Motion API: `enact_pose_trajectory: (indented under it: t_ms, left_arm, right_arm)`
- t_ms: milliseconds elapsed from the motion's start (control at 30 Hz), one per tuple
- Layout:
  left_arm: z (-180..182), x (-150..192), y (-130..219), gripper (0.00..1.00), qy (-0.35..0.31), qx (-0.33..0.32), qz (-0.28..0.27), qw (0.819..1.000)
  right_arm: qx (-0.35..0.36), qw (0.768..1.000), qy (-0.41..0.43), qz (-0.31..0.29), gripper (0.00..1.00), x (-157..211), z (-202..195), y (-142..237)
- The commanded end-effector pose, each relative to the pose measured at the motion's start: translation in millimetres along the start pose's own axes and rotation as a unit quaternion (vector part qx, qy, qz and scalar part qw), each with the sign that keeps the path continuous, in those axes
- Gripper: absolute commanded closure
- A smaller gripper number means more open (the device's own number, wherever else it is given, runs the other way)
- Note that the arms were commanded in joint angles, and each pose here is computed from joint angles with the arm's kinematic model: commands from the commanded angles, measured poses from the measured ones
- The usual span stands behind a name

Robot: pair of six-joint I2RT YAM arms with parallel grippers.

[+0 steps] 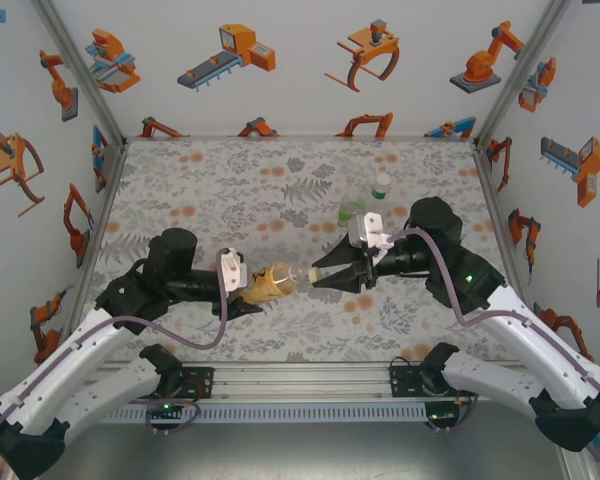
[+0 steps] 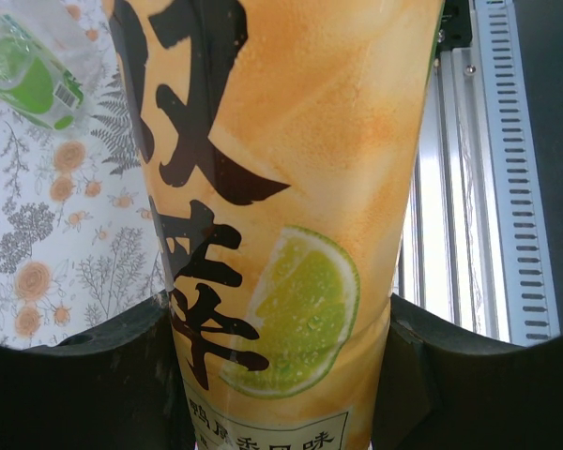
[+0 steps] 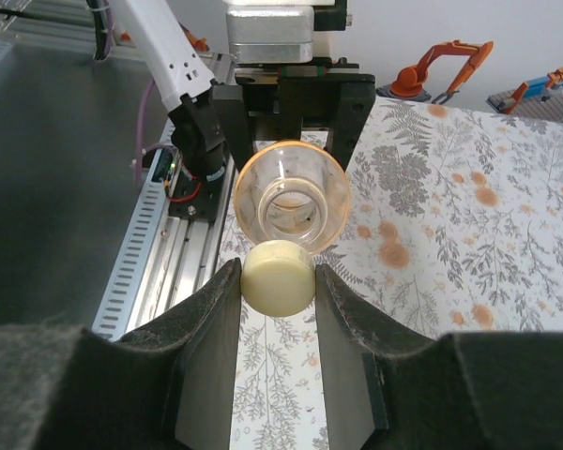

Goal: Screw on the bottle caps

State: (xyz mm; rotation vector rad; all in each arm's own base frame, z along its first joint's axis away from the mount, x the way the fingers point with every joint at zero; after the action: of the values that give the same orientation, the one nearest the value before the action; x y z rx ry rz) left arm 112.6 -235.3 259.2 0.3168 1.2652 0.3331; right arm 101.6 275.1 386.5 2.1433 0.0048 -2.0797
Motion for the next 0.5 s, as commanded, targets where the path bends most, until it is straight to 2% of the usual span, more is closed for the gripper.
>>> enact_pose_trajectory:
  t_ms: [0, 467]
  left_arm:
    - [-4.3, -2.3, 1.1, 1.00, -0.014, 0.011, 0.002, 1.000]
    - [-5.3, -0.5, -0.1, 1.00, -0.009, 0.016, 0.010, 1.000]
  right_arm:
    - [-0.024, 0.999, 0.036, -0.011, 1.00, -14.3, 8.3, 2.6]
    - [-0.048, 0.998, 0.028, -0.007, 1.00, -12.7, 4.2, -9.8]
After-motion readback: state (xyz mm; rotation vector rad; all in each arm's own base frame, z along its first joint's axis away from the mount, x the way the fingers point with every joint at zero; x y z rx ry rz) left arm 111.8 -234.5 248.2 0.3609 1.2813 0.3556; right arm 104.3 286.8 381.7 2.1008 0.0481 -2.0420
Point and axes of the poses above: each hand's point on the last joint's axis, 136 mm out from that joint toward the fingers, its own y axis back along the fingers, its own z axis along the line the jaws close on, x = y × z, the point moved 1 cm from there along y, back along the fingers, and after that the axes turned 7 degrees about -y, right-handed, at the moved point
